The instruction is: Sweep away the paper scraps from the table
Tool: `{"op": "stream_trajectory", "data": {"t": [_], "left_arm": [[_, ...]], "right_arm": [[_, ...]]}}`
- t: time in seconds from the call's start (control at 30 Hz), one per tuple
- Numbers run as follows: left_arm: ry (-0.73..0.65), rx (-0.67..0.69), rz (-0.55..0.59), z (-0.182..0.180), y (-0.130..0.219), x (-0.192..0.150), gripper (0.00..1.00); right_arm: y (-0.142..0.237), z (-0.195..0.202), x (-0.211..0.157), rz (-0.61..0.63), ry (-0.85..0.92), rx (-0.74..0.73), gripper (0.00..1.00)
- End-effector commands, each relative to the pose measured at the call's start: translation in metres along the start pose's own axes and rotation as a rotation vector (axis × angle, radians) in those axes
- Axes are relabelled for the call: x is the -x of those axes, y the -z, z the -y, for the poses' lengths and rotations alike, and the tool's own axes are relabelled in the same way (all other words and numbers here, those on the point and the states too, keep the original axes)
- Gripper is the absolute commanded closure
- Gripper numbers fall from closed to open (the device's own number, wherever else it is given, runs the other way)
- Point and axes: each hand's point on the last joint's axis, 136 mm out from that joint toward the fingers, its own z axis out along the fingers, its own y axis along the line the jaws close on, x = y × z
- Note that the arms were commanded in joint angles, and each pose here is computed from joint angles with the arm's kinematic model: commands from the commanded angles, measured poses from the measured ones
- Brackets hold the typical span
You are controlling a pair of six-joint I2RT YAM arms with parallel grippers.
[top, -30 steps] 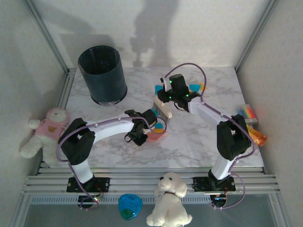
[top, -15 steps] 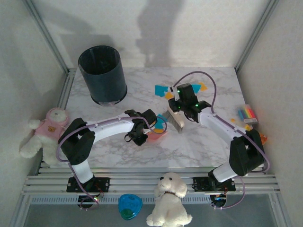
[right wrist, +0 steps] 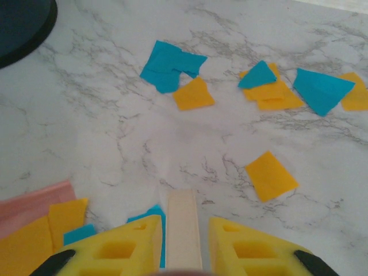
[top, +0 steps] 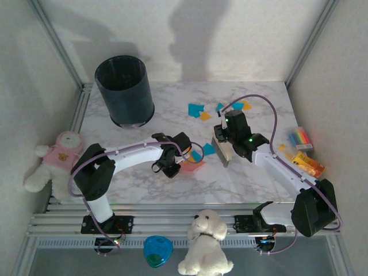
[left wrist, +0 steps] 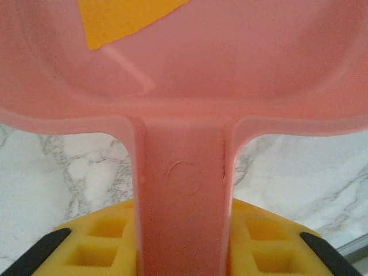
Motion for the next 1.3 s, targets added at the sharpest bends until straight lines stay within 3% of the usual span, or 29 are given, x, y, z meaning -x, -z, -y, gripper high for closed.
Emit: {"op": "stream_trajectory", "data": {"t": [0.0, 0.27, 0.53, 1.27], "left_arm": [[-0.085, -0.072, -0.007, 0.023, 0.009, -0.002, 1.00], [-0.103, -0.053, -0.041, 0.023, 0.000, 0.000, 1.00], [-0.107, -0.040, -0.051, 0.021, -0.001, 0.006, 1.00], [-0.090, -0.027, -0.050, 0.011, -0.002, 0.015, 1.00]], "right_arm": [[0.007, 0.001, 0.022, 0.099, -0.064, 0.009, 1.00], [0.015, 0.031, 0.018, 0.169, -0.086, -0.151, 1.00], [0.010, 0.041, 0.018, 0.245, 0.058, -0.227, 1.00], [-0.023, -0.033, -0.009, 0.090, 0.217, 0.128, 1.00]]}}
